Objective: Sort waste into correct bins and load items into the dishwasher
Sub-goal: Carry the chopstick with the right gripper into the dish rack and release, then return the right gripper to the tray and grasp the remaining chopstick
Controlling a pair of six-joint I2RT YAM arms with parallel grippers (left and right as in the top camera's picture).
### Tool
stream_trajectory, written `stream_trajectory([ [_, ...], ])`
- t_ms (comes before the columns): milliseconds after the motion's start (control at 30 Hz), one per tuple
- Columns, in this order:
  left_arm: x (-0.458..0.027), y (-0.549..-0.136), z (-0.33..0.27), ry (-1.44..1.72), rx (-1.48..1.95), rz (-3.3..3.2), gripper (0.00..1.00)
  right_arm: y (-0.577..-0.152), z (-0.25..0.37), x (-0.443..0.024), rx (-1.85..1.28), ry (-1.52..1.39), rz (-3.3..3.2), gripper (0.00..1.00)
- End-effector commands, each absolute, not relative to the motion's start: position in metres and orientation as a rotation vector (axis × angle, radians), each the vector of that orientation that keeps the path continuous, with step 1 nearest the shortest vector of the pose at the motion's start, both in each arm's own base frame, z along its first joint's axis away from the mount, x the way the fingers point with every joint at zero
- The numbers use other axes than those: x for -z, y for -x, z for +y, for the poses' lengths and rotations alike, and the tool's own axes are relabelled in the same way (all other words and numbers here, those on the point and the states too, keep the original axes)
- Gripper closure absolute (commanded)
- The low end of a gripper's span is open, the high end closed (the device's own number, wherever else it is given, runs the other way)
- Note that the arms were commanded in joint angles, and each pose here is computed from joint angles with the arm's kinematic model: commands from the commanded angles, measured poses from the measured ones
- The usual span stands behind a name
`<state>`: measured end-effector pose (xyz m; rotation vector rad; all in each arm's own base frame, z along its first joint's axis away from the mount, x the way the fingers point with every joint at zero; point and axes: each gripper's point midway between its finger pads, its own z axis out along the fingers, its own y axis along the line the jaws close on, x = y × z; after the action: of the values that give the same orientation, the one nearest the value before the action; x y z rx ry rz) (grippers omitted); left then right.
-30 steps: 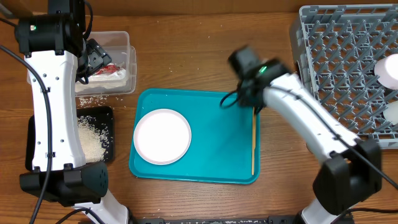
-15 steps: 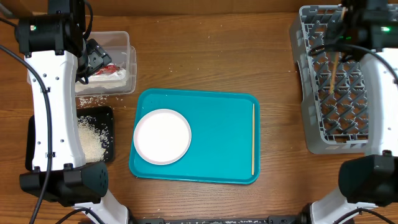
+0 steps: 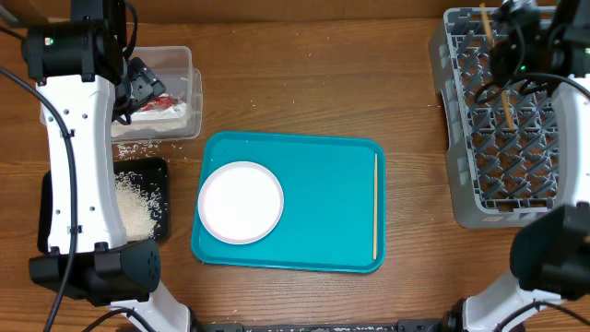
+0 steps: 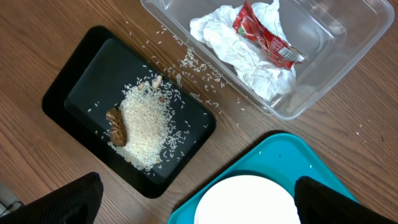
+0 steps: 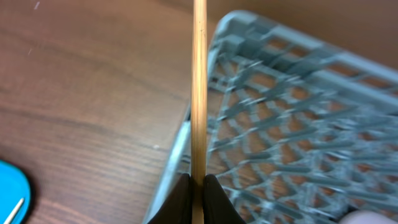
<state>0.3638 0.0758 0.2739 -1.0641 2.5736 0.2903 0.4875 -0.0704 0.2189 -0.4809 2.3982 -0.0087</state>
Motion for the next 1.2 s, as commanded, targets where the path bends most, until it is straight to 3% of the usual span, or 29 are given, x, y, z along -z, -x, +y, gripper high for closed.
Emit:
stream_trajectory([
  [0, -0.276, -0.363, 0.079, 1.078, -0.308, 2.556, 0.0, -0.489, -0.055, -0.184, -0.134, 0.555, 2.426, 0.93],
  [233, -0.276, -0.363, 0.079, 1.078, -0.308, 2.556, 0.0, -0.494, -0.057, -0.161, -0.209, 0.38, 2.504, 0.92],
  [333, -0.276, -0.363, 0.079, 1.078, -0.308, 2.556, 0.0, -0.495, -0.057, -0.161, -0.215, 0.353, 2.506, 0.87],
  [600, -0.276, -0.363, 0.079, 1.078, -0.308, 2.556, 0.0, -0.496, -0.071, -0.157, -0.153, 0.208, 2.547, 0.83],
  [633, -0.276, -0.363, 0.079, 1.078, -0.308, 2.556, 0.0, -0.496, -0.072, -0.157, -0.146, 0.199, 2.549, 0.72],
  [700, -0.276, -0.363, 0.079, 1.078, -0.308, 2.556, 0.0, -0.495, -0.071, -0.157, -0.153, 0.2, 2.551, 0.0],
  [833, -0.276, -0.363, 0.079, 1.078, -0.308, 2.556, 0.0, -0.487, -0.048, -0.162, -0.316, 0.234, 2.544, 0.0],
  [1033, -0.276, -0.363, 0.079, 1.078, -0.308, 2.556, 0.0, -0.435, 0.052, -0.218, -1.254, 0.271, 2.332, 0.0],
  [1133, -0.276, -0.363, 0.079, 1.078, -0.308, 2.556, 0.0, -0.41, 0.069, -0.229, -1.469, 0.181, 2.35, 0.0],
  [1167, -0.276, -0.363, 0.079, 1.078, -0.308, 2.556, 0.0, -0.405, 0.074, -0.225, -1.473, 0.169, 2.395, 0.06],
])
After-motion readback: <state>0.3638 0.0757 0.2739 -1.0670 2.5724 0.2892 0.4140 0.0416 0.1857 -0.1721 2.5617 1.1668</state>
